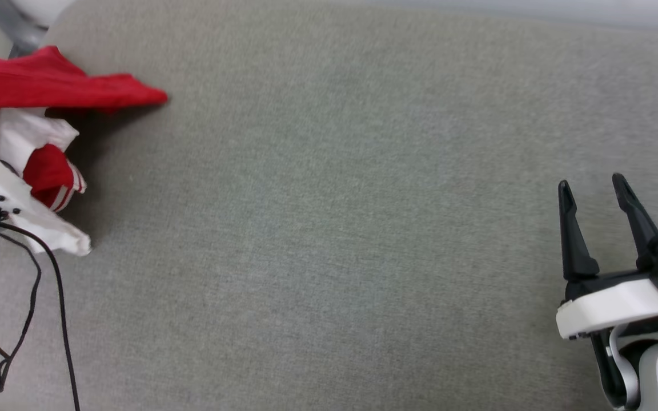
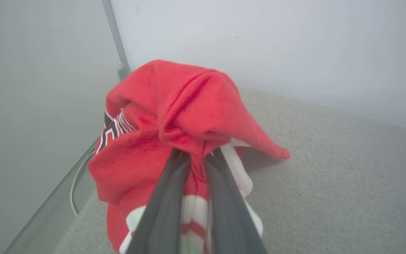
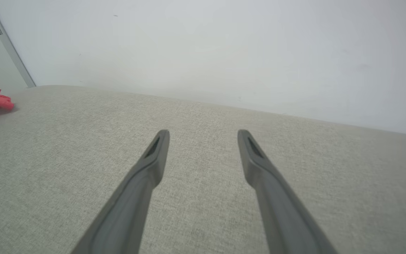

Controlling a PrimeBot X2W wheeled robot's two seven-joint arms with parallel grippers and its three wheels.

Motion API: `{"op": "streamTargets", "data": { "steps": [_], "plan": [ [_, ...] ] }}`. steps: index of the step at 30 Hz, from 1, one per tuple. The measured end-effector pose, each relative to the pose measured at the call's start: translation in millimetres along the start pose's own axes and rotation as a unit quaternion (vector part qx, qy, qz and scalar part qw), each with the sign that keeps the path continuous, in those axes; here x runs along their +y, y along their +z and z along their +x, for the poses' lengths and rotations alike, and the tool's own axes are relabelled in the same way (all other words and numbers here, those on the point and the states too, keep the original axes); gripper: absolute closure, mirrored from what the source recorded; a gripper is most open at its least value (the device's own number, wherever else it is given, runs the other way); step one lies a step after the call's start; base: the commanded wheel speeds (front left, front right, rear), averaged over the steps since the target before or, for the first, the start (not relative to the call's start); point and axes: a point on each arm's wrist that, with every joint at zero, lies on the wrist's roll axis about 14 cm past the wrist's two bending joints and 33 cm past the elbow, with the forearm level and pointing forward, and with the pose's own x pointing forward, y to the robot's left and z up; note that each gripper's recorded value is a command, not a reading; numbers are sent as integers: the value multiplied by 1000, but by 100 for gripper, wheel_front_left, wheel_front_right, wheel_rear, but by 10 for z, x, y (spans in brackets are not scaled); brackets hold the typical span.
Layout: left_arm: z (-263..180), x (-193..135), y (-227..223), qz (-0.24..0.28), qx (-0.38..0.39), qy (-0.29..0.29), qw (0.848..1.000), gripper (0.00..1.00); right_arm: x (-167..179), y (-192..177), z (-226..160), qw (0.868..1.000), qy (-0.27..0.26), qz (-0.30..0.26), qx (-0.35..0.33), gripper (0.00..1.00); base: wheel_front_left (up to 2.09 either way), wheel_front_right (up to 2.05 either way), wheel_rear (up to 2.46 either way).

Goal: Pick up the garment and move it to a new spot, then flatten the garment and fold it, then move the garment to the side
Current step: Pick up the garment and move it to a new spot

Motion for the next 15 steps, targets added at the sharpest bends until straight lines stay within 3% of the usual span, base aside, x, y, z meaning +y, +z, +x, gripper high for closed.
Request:
{"op": "streamTargets", "data": {
  "steps": [5,15],
  "plan": [
    [-53,-426,172,-3,-44,-51,998,100,-157,141,-260,1000,-27,1,-10,0,0,0,0],
    [-275,-1756,80,18,-61,-212,975,100,-576,317,-853,995,-101,-3,-21,0,0,0,0]
  ]
}}
